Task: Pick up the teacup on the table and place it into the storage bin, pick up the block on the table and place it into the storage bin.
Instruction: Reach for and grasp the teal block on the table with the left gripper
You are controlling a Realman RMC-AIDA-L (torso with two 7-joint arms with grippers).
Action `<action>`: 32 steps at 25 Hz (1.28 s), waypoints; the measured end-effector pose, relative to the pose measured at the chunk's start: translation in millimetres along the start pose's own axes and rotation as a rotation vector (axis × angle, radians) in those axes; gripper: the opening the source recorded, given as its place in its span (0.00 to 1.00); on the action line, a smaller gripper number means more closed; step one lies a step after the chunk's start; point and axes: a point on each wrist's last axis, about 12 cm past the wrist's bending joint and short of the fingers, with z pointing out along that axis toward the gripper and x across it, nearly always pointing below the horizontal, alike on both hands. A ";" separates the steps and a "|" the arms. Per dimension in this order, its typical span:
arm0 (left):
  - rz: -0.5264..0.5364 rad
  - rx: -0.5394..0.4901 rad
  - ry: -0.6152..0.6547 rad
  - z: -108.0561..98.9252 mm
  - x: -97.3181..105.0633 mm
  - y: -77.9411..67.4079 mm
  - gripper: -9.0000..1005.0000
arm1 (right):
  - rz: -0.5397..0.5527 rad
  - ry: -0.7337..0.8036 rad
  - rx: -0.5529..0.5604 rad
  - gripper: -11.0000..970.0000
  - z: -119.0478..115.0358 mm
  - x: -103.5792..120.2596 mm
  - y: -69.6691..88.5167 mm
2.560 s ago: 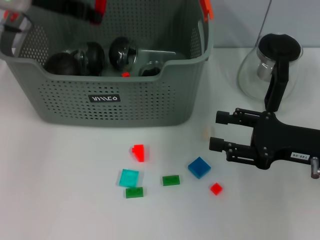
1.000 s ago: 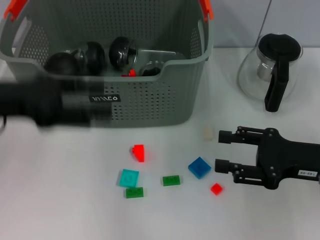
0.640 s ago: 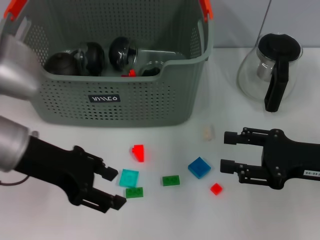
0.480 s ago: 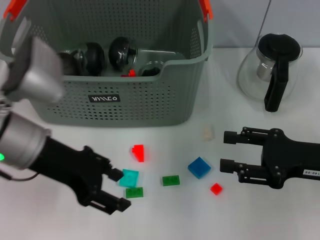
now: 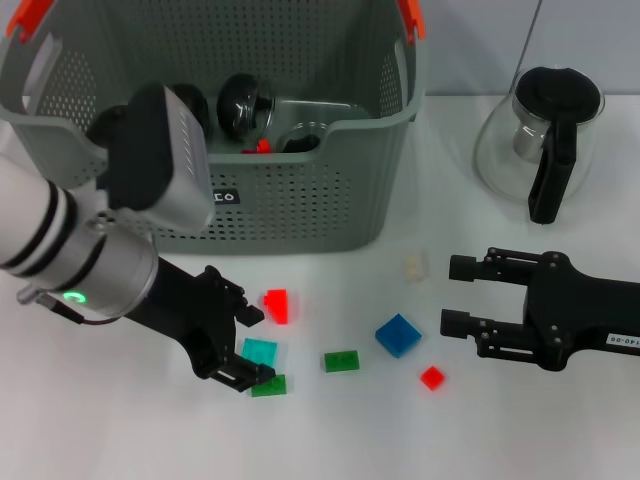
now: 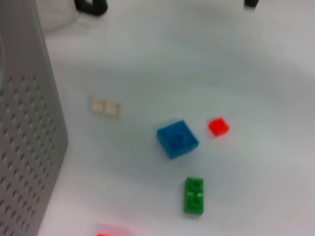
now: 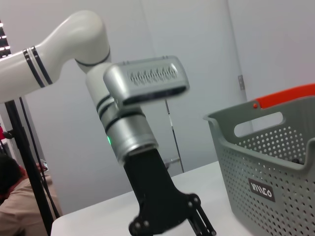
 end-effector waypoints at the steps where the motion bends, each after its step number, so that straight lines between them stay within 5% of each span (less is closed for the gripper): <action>1: 0.005 -0.006 0.014 3.2 0.6 0.2 0.69 | -0.001 -0.001 -0.001 0.74 0.5 -0.2 0.0; 21: 0.042 -0.083 0.062 34.7 18.7 3.4 0.69 | 0.008 -0.013 -0.013 0.74 5.2 -2.3 0.0; 32: 0.040 -0.124 0.065 35.9 21.2 8.4 0.69 | 0.024 -0.018 -0.015 0.74 6.0 -3.9 -0.3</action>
